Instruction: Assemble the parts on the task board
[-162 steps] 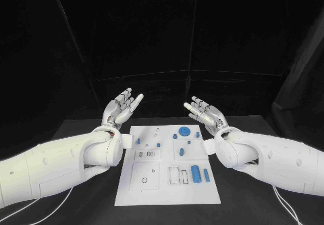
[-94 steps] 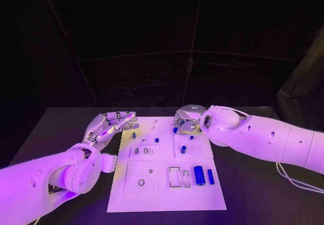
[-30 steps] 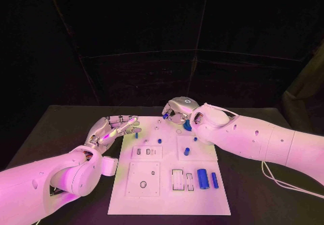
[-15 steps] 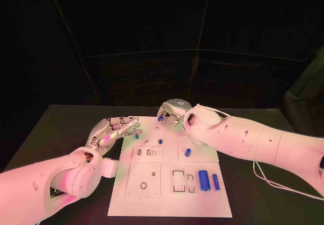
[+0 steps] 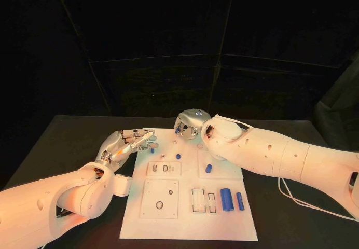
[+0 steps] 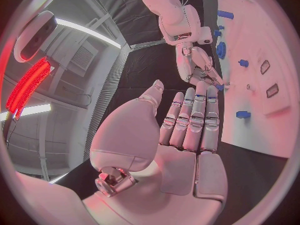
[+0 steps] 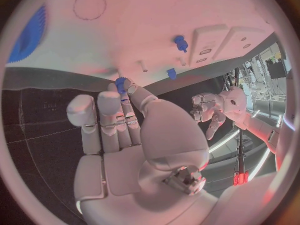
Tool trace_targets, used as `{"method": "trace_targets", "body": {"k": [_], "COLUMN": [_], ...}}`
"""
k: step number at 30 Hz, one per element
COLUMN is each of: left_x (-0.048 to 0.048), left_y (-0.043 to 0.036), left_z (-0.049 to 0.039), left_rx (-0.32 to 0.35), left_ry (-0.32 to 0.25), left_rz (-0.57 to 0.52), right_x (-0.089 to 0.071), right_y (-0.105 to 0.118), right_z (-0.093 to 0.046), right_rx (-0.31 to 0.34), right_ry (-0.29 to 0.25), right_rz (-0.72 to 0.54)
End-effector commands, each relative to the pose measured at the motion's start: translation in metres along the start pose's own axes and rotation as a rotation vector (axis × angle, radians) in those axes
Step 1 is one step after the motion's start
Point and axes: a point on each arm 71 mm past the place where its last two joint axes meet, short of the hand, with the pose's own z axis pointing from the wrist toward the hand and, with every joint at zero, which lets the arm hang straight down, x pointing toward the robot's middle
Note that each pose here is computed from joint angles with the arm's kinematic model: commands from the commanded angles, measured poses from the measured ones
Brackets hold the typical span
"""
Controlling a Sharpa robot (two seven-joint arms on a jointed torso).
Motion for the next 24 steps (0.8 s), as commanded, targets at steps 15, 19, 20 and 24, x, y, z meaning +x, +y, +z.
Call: {"method": "trace_targets", "body": {"k": [15, 19, 20, 24], "left_x": [0.0011, 0.0007, 0.0006, 0.0001], "left_y": [-0.0011, -0.001, -0.0009, -0.0006], "left_z": [0.001, 0.0011, 0.0012, 0.0013], "left_rx": [0.003, 0.002, 0.001, -0.002], "left_ry": [0.018, 0.017, 0.016, 0.014], "left_rz": [-0.005, -0.004, -0.004, -0.002], "right_x": [0.0042, 0.004, 0.0039, 0.0035], "right_y": [0.0012, 0.0013, 0.0013, 0.0014], "right_z": [0.0014, 0.0012, 0.0011, 0.0009], "right_rx": [0.018, 0.015, 0.014, 0.011], "right_ry": [0.053, 0.051, 0.05, 0.046], "right_rz": [-0.049, -0.049, -0.049, -0.048]}}
